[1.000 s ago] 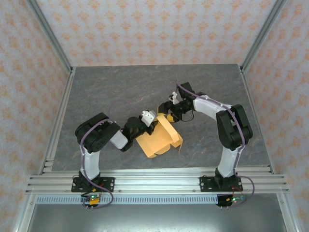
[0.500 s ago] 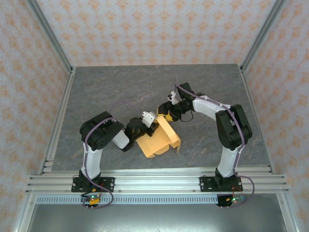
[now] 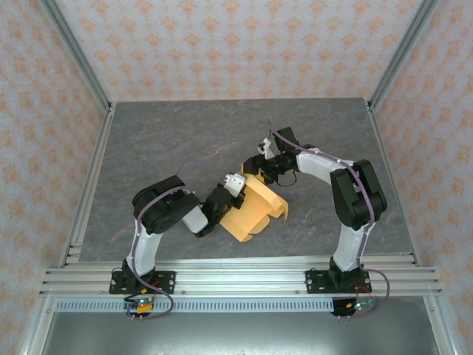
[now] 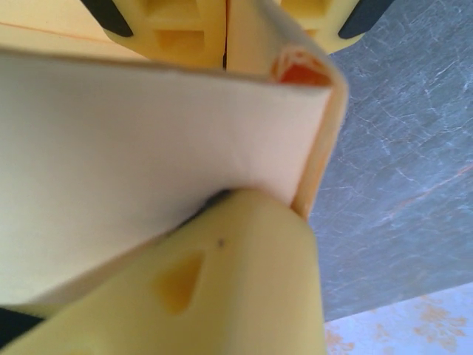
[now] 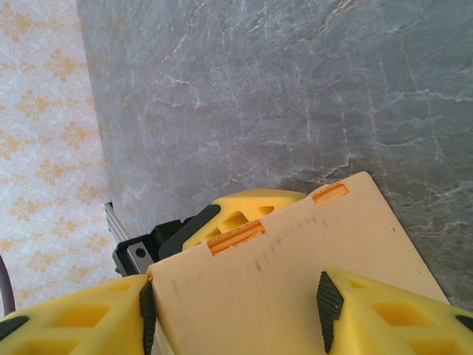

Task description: Fold the paper box

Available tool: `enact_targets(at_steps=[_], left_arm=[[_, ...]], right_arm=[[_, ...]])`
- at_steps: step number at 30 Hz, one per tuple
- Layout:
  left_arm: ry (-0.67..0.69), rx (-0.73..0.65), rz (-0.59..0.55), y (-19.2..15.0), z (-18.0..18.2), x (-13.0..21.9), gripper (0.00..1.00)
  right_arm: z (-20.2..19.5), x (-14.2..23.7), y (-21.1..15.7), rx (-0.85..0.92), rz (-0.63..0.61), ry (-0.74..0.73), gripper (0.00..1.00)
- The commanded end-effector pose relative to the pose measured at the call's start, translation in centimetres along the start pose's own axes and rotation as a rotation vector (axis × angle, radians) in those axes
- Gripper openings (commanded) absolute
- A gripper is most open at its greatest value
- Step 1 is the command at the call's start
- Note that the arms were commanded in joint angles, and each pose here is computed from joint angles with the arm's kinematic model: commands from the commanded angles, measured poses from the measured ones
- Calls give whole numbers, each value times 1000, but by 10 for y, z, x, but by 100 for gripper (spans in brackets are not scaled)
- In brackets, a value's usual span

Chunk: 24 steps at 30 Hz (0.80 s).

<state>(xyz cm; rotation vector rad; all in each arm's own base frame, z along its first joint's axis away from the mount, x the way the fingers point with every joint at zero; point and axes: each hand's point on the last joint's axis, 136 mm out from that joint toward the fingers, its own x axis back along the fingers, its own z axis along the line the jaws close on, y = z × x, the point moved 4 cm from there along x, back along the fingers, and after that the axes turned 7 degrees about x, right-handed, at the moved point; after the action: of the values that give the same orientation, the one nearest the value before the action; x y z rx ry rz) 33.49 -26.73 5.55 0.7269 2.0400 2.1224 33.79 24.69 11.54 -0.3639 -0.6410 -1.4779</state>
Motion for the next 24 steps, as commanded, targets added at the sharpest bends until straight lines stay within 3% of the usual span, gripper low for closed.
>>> enact_targets(at_steps=[1,9,14,18,24], left_arm=[[57,-59,-19,0,-7,-8,2],[49,-70,7,-2,-6,-2,0],[28,-14,-8,3,-7,-1,1],[-3,-2,-35,10,-10,2,22],[-81,8,-68,26,-11,29,30]], right_arm=[[-46,-22,-44,-177,122,-165,58],[-38,-18,-45,-148,117,-146,57],[-46,-19,-49,-117,109,-216,56],[-58,-21,-54,-113,117,-257,55],[-56,-22,-54,-96,126,-245,55]])
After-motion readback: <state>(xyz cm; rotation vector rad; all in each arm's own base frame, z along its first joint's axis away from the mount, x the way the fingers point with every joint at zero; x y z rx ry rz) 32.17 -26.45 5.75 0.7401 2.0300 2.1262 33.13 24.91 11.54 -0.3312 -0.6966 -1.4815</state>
